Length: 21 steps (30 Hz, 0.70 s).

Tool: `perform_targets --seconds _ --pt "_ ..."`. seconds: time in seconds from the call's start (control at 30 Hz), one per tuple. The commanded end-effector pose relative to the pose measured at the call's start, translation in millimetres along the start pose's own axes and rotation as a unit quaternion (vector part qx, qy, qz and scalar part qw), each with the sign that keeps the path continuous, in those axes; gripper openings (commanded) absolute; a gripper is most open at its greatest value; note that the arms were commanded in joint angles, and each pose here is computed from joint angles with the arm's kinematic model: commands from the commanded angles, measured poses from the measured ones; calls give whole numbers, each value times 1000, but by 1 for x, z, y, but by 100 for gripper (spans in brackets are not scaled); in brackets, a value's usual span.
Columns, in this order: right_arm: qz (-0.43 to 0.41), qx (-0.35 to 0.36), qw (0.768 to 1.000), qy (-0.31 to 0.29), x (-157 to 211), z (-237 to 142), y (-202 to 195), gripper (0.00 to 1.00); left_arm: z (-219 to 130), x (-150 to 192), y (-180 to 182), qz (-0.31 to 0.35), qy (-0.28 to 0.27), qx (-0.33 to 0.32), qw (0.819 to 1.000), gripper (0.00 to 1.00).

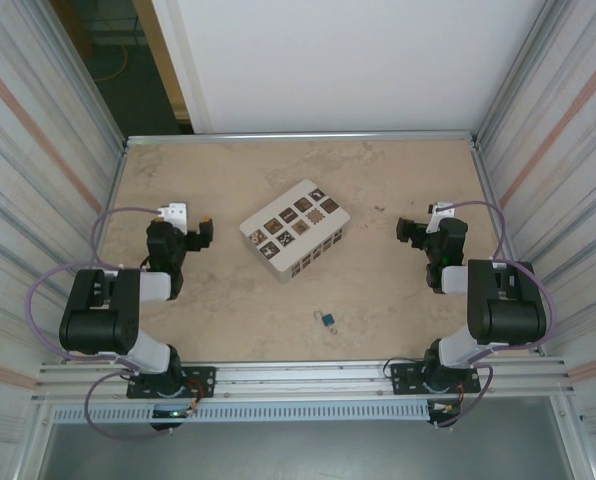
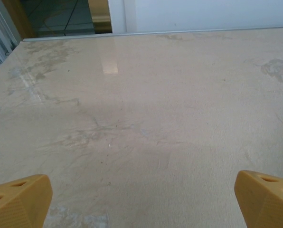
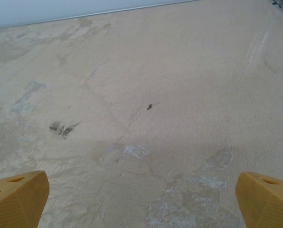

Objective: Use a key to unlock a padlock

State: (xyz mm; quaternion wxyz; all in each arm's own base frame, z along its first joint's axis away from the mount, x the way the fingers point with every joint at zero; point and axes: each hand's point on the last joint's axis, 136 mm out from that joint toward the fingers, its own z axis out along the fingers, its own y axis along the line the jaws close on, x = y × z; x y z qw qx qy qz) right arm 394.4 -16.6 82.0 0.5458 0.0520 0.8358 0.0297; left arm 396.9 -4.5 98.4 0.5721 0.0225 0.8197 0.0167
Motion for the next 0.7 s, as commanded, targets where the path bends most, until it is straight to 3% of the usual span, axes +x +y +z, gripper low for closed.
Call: perform_targets --seconds 0.0,0.67 --pt "-6 3 1000 2 1 1 1 99 0 7 -1 -1 18 7 1000 99" --pt "-6 3 1000 3 1 1 1 99 0 6 -1 1 17 7 1000 99"
